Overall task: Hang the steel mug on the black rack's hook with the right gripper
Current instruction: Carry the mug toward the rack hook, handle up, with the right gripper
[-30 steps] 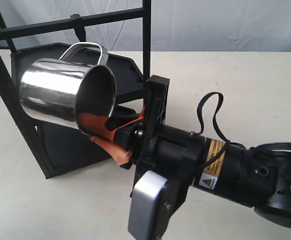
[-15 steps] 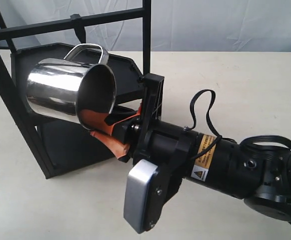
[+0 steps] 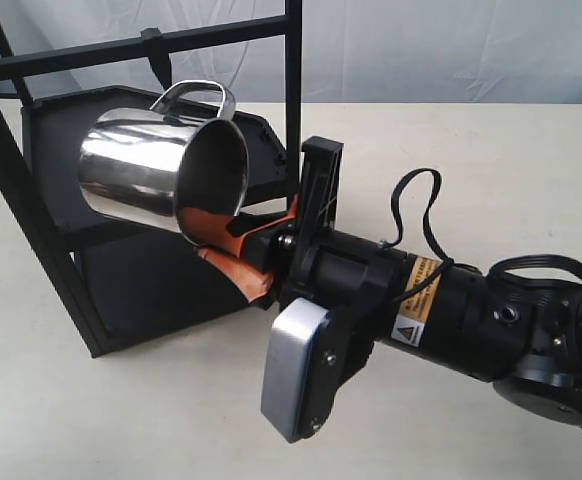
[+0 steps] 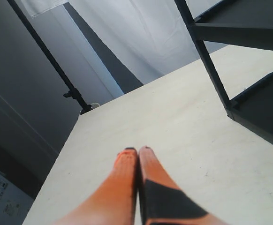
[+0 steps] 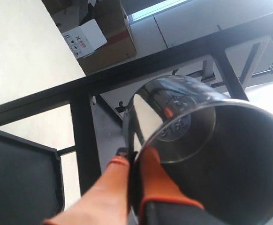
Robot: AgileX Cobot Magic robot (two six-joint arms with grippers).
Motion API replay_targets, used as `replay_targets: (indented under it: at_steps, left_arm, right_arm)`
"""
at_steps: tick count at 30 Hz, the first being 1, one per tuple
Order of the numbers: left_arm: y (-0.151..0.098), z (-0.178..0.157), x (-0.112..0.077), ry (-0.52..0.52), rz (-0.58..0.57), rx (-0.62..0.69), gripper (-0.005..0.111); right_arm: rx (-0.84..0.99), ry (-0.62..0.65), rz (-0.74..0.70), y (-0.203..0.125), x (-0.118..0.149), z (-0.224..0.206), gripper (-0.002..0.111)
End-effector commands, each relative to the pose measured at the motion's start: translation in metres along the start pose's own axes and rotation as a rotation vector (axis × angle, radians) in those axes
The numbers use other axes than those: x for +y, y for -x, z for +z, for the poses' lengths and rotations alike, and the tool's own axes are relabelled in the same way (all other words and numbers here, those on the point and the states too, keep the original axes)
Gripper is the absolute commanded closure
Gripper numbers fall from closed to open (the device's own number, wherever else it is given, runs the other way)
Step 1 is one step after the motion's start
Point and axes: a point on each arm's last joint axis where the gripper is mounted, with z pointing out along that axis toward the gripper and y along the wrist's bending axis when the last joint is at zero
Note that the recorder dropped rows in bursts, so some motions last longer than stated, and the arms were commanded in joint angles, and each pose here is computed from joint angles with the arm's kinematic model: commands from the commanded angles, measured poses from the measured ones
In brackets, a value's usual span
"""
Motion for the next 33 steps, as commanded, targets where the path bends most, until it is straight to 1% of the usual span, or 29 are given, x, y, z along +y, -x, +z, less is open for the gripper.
replay_targets:
  at_steps: [1, 16, 20, 22, 27, 33]
  left_arm:
    - [0.0008, -0.0003, 0.0000, 0.001, -0.004, -0.012, 0.105]
    - [0.0008, -0.0003, 0.0000, 0.001, -0.004, -0.012, 0.105]
    - [0.0008, -0.0003, 0.0000, 0.001, -0.004, -0.012, 0.105]
    - [0.0008, -0.0003, 0.0000, 0.001, -0.004, -0.012, 0.105]
    - [0.0008, -0.0003, 0.0000, 0.001, -0.004, -0.012, 0.105]
    - [0.0008, -0.0003, 0.0000, 0.001, -0.004, -0.012, 0.105]
  right_arm:
    - [-0.011, -0.022, 0.029, -0.0023, 0.0005, 0.0020, 0.109]
    - [-0.024, -0.017, 0.087, -0.0031, 0.0044, 0.0034, 0.109]
    - [-0.024, -0.016, 0.143, -0.0031, 0.0044, 0.0034, 0.109]
    - [-0.024, -0.016, 0.143, -0.0031, 0.0044, 0.0034, 0.109]
    - [-0.020, -0.018, 0.249, -0.0035, 0.0041, 0.0035, 0.109]
    - [-0.015, -0.023, 0.266, -0.0041, 0.0038, 0.0035, 0.109]
